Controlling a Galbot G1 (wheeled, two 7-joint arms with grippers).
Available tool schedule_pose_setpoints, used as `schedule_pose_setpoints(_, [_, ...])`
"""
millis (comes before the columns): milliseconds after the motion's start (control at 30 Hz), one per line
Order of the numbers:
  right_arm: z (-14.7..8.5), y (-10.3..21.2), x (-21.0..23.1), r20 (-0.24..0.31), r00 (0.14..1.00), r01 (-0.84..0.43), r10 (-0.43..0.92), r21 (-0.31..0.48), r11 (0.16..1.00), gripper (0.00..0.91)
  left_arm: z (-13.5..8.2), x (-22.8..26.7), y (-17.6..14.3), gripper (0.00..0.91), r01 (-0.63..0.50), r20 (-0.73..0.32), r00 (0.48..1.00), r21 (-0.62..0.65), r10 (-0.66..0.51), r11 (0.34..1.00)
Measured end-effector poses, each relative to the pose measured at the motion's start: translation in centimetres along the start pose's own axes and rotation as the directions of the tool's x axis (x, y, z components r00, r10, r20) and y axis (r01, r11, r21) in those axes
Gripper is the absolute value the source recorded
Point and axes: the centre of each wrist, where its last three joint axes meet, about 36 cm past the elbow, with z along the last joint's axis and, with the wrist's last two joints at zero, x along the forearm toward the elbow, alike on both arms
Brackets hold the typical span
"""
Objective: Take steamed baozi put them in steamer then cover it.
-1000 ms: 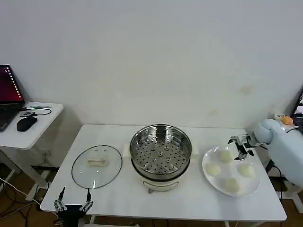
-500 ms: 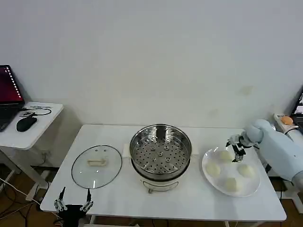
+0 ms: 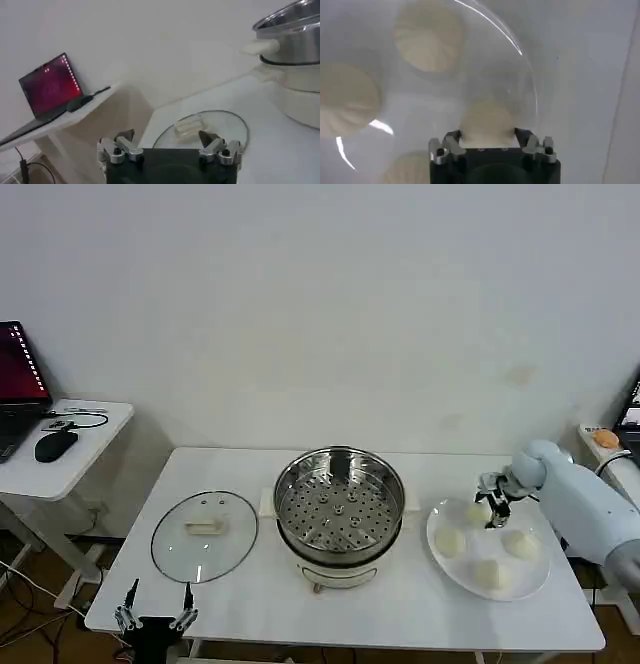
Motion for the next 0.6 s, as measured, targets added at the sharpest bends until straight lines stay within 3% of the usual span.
schedule_pose_setpoints(333, [0.5,-0.1,0.8,0.018,1.000,-0.024,0.024,-0.014,1.000,0.625,-0.3,0.3,0.0,0.907,0.002,0.007,1.000,0.005,-0.002,1.000])
schedule_pose_setpoints(600, [0.7,-1.3,3.9,0.050,0.997,-0.067,0.066,0.004,0.998,0.635,-0.4,0.7,0.1,0.907,0.002,0.006,1.000,0.002,-0.002,1.000])
